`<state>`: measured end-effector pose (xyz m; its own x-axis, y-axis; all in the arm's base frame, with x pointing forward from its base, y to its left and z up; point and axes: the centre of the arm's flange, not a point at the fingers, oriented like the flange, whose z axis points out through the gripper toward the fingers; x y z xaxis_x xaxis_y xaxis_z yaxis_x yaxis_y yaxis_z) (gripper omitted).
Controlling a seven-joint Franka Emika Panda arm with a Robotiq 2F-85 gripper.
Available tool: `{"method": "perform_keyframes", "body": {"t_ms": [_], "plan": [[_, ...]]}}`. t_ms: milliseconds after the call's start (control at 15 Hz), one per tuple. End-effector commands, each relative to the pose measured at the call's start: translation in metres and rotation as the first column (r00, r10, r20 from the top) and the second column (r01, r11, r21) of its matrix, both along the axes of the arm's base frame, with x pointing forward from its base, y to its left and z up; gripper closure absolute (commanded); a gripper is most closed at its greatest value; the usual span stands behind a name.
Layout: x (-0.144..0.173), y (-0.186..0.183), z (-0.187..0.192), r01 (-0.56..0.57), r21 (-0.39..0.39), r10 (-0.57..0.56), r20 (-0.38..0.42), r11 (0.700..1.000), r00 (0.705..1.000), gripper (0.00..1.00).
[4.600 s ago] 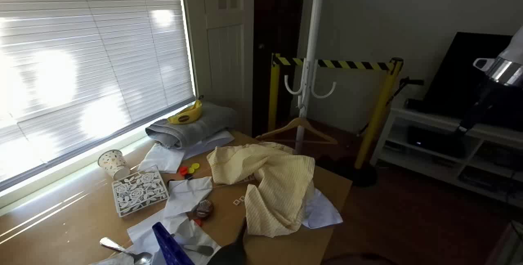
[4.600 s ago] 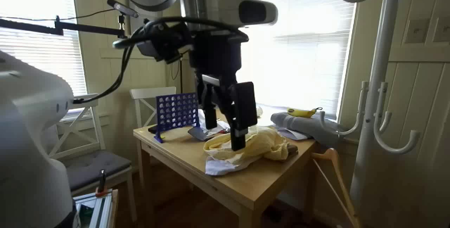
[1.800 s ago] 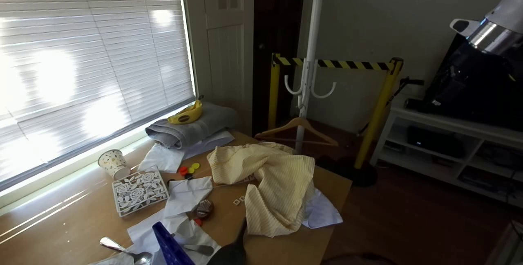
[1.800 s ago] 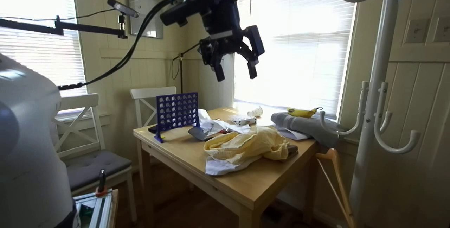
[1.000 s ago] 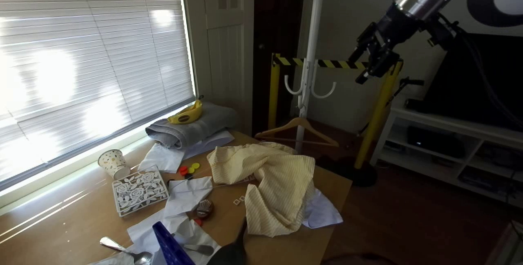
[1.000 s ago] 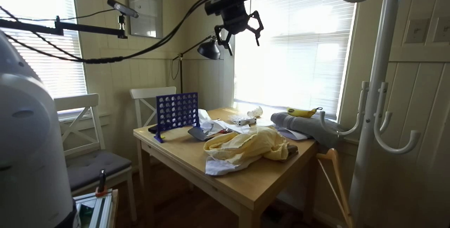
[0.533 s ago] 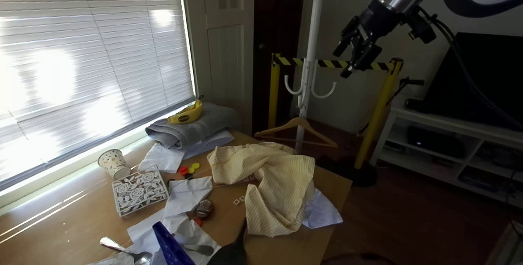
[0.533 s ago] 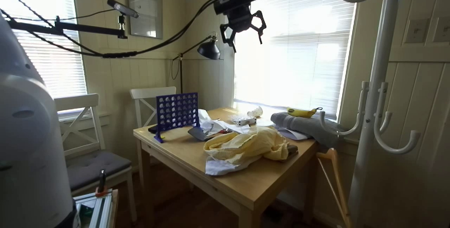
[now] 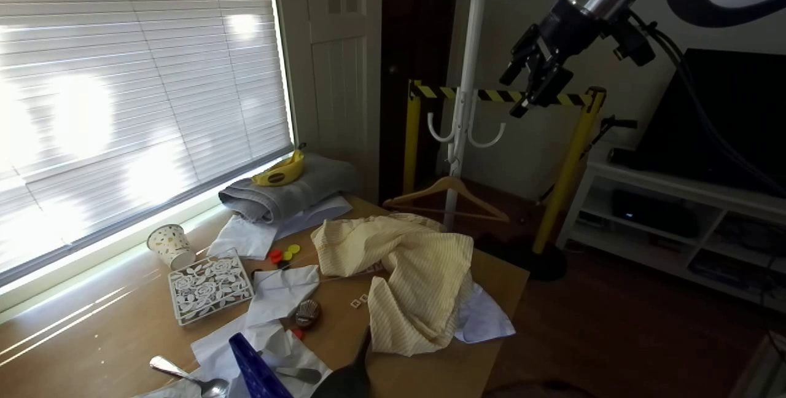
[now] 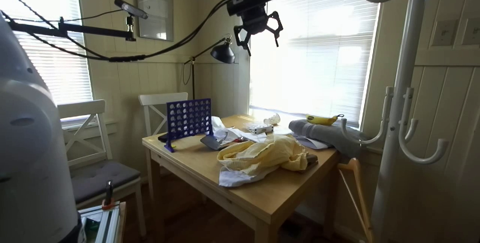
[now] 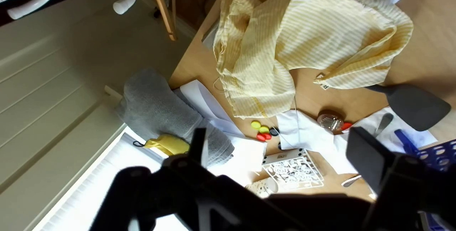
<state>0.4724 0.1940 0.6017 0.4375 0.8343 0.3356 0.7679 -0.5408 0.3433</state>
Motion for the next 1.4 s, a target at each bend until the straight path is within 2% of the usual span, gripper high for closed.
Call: {"method": "perform_keyframes", "body": {"t_ms": [0,333,600,800,1000,1333], "plan": [[0.016,0.043,0.006,0.033,0.045,-0.033,0.010,0.998,0.999,0.00],[0.052,0.145,0.001,0.032,0.081,-0.030,-0.030,0.996,0.999,0.00],[0.100,0.194,-0.027,0.102,0.055,-0.097,-0.076,0.993,0.992,0.00],[0.136,0.208,-0.058,0.138,-0.032,-0.141,-0.127,0.990,0.982,0.00],[0.159,0.219,-0.094,0.122,-0.172,-0.154,-0.184,0.977,0.971,0.00],[0.178,0.253,-0.148,-0.009,-0.299,-0.087,-0.304,0.954,0.949,0.00]]}}
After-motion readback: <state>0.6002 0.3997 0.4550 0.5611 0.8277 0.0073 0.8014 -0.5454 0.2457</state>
